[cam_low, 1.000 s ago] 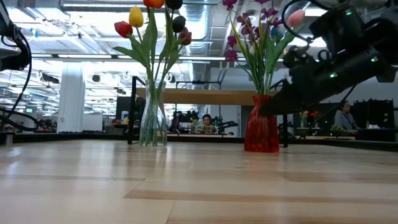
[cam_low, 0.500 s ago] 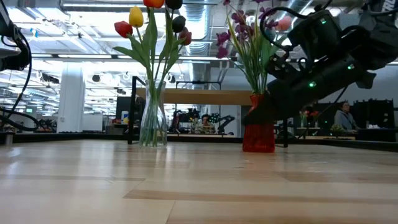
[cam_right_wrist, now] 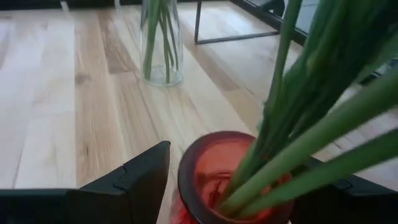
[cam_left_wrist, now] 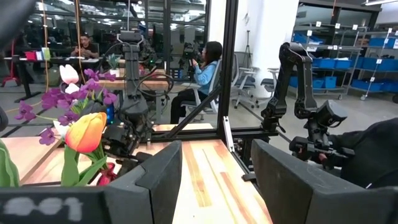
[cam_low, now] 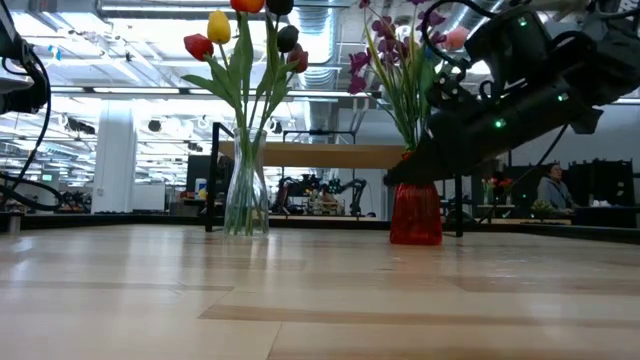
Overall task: Pick and place flowers into a vace then onto a shelf
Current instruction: Put the red flower vase with the flowers on the shelf
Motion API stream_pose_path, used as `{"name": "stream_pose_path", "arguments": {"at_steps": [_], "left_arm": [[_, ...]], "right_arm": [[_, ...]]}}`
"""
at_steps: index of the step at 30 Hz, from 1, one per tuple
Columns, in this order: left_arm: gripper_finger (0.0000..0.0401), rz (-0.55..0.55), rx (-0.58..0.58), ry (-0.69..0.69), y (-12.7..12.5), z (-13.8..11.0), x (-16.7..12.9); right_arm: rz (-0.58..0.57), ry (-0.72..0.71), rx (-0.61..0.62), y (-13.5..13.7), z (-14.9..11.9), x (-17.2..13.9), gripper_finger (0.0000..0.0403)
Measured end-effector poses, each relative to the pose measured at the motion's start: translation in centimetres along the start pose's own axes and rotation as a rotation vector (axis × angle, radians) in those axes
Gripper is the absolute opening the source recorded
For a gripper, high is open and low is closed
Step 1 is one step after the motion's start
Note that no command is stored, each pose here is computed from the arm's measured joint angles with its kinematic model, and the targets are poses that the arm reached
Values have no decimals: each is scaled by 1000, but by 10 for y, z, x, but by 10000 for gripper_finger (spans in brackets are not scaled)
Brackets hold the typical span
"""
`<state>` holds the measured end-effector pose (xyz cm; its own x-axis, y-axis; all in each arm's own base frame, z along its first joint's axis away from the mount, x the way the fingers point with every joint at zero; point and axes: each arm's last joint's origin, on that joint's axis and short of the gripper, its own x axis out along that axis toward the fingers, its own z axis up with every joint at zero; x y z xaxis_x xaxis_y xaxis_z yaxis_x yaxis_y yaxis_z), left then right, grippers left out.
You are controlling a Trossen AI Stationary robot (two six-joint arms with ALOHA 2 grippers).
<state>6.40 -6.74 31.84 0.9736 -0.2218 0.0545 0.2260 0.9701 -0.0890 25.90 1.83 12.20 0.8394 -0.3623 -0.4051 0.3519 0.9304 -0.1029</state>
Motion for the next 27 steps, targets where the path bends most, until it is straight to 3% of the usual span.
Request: {"name": "stream_pose_path", "arguments": {"at_steps": [14,27], "left_arm": [[184,1,0,0,0,0,0],[184,0,0,0,0,0,0]], "right_arm": [[-45,1,-10,-2,1,-2,250],[-39,-3,4,-1,2,-2,136]]}}
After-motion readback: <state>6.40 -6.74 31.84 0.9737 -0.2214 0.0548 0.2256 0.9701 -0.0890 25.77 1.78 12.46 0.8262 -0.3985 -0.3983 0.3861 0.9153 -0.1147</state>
